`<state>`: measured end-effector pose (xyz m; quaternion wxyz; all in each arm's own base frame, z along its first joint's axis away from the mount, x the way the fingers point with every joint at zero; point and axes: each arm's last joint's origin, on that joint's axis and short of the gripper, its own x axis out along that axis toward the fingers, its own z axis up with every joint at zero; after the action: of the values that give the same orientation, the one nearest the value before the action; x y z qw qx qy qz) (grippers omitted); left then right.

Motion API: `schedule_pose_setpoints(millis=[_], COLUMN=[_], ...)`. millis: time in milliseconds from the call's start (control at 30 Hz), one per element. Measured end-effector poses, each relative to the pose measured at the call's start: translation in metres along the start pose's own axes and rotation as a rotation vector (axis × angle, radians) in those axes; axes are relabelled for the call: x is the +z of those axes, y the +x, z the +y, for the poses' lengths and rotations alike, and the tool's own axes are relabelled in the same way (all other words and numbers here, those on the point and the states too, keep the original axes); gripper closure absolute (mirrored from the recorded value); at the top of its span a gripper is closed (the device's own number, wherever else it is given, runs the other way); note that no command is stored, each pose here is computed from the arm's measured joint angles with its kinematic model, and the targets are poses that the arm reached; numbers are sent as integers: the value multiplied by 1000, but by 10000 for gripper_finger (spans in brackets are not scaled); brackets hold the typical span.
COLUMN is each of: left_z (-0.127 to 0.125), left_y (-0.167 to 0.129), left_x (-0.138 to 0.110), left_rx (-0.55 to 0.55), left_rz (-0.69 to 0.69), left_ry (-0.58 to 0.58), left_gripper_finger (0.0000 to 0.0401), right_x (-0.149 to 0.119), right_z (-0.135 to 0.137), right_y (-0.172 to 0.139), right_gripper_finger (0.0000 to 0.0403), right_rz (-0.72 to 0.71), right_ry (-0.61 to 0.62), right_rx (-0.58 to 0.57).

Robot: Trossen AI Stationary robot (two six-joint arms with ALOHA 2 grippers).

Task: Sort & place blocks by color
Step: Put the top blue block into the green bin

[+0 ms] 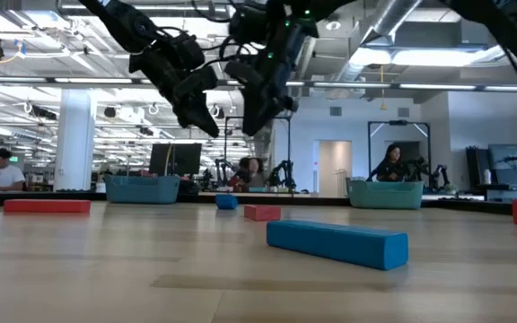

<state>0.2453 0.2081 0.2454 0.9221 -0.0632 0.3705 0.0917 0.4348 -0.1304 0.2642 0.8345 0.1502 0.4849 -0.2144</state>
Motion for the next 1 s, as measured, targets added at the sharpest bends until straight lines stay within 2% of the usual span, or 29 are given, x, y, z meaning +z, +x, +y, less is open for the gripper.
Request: schedule_pose_setpoints(millis=[100,267,433,667,833,1000], left_z=[-6,-11,-22,-34,-42,-50], left_y=[8,36,68,94,104,113], left_x=[5,1,-9,-20,-19,-24], left_rx=[55,3,-13,-28,71,170], left_rz=[-24,-9,81,161,165,202], left_ry=[53,22,16,-158,-244,-323], left_gripper_finger=[261,261,248,181,133,118], right_x=[0,-16,-50,-101,-127,-143], right_z=[-25,-60,-62,-62,-61,-56], right_y=[-7,-26,-40,-44,-38,-36], right_gripper_finger=[322,334,335,335,335,335], right_rz=[-47,-87,-47,-58,-57,-35], right_ry=[53,156,182,296,386,383], right_rx=[-28,4,9,46,87,95])
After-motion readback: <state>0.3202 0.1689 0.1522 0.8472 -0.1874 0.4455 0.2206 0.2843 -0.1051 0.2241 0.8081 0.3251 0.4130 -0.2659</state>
